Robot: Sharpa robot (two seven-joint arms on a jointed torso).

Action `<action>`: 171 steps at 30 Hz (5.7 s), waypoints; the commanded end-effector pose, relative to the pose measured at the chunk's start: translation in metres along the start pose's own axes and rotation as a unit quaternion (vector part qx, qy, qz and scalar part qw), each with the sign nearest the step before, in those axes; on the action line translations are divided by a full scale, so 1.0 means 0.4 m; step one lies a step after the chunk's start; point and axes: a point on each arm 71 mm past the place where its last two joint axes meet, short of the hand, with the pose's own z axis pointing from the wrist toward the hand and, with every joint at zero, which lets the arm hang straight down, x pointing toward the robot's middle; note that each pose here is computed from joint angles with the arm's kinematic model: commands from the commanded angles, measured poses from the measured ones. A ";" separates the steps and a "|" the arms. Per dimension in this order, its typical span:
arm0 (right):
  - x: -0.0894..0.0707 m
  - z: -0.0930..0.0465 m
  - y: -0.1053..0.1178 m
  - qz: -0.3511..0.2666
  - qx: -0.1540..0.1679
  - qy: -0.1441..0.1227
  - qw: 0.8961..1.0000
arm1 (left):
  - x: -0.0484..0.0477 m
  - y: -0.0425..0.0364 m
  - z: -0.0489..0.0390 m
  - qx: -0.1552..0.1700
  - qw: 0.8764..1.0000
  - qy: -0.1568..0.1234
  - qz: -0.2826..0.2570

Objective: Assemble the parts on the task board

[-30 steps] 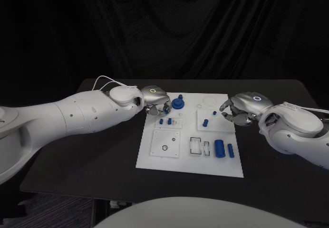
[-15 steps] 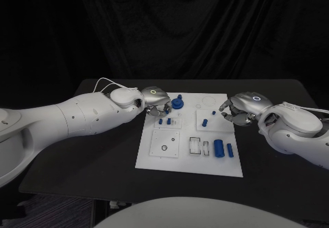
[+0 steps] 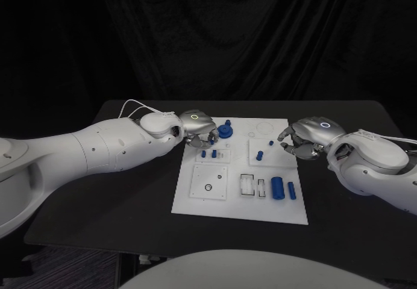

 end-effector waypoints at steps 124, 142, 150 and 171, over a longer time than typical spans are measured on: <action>0.044 0.149 -0.043 -0.028 -0.036 0.059 0.997 | -0.014 0.063 -0.323 0.002 0.679 -0.201 -0.706; 0.061 0.155 -0.032 -0.027 -0.041 0.064 0.997 | 0.007 0.059 -0.323 -0.005 0.675 -0.187 -0.714; 0.070 0.153 -0.036 -0.027 -0.036 0.075 0.996 | 0.009 0.059 -0.323 -0.006 0.674 -0.185 -0.715; 0.084 0.158 -0.036 -0.027 -0.034 0.083 0.996 | 0.014 0.057 -0.318 -0.006 0.673 -0.177 -0.718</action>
